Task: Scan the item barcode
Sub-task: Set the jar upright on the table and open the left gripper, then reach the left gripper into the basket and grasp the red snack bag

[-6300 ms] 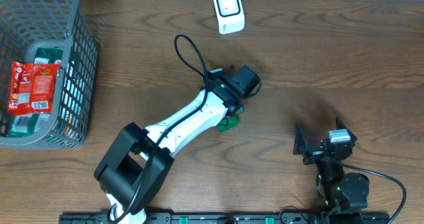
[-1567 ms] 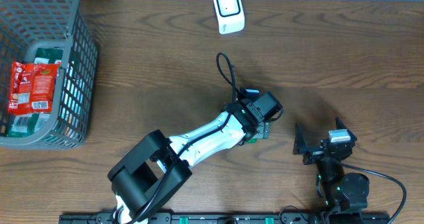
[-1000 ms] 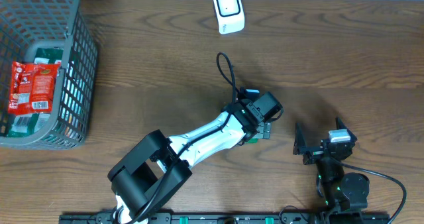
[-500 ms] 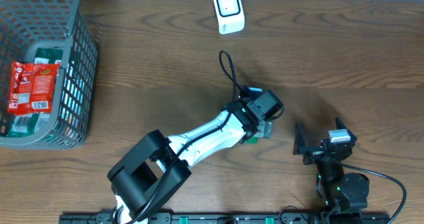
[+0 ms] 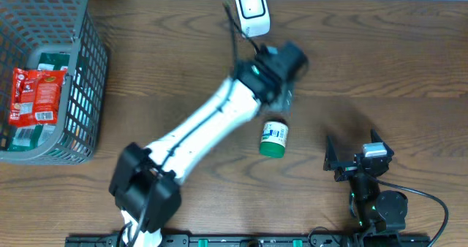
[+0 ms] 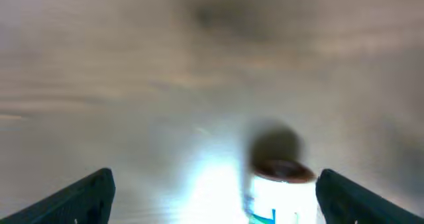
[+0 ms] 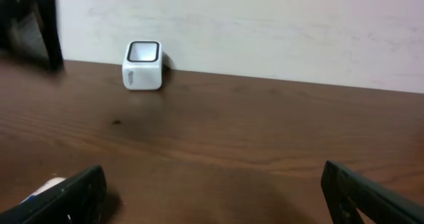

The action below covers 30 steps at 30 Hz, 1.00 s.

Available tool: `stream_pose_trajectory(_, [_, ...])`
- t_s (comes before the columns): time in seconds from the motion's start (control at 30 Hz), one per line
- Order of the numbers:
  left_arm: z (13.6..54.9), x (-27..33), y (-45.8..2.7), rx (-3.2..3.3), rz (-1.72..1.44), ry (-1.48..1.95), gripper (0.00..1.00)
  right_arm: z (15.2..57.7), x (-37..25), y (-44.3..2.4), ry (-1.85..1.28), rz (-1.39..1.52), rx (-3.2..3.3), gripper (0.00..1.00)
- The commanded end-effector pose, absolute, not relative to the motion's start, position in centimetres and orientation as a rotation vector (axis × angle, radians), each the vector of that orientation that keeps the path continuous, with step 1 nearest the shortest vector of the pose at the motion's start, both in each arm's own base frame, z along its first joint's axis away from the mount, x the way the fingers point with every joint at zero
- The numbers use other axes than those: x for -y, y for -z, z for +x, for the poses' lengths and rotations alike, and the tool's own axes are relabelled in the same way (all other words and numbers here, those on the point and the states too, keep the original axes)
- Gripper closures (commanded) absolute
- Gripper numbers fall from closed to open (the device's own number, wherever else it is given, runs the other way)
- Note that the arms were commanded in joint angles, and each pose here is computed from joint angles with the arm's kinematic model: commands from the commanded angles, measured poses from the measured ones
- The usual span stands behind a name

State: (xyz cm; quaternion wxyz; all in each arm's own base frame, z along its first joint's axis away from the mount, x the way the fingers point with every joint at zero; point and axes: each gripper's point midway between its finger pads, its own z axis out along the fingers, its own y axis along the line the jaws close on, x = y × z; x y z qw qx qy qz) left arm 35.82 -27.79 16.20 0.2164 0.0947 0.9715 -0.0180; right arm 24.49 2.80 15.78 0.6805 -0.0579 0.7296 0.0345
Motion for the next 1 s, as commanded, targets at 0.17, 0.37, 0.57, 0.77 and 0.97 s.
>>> stream_pose_trajectory(0.17, [44.2, 9.8, -31.3, -2.405, -0.213, -0.207, 0.02, 24.5, -2.8, -15.7, -0.091, -0.117, -1.64, 0.01])
stream_pose_trajectory(0.37, [44.9, -4.1, -33.0, -2.295, -0.701, -0.255, 0.02, 24.5, -2.8, -15.7, -0.091, -0.117, -1.64, 0.01])
stream_pose_trajectory(0.57, [42.1, -15.9, -30.6, -2.252, -1.076, -0.314, 0.02, 24.5, -2.8, -15.7, -0.091, -0.117, -1.64, 0.01])
stream_pose_trajectory(0.77, [37.9, -24.3, -27.7, -2.245, -1.301, -0.432, 0.02, 24.5, -2.8, -15.7, -0.091, -0.117, -1.64, 0.01])
stream_pose_trajectory(0.97, [35.1, -28.4, -22.9, -2.358, -1.386, -0.511, 0.02, 24.5, -2.8, -15.7, -0.091, -0.117, -1.64, 0.01])
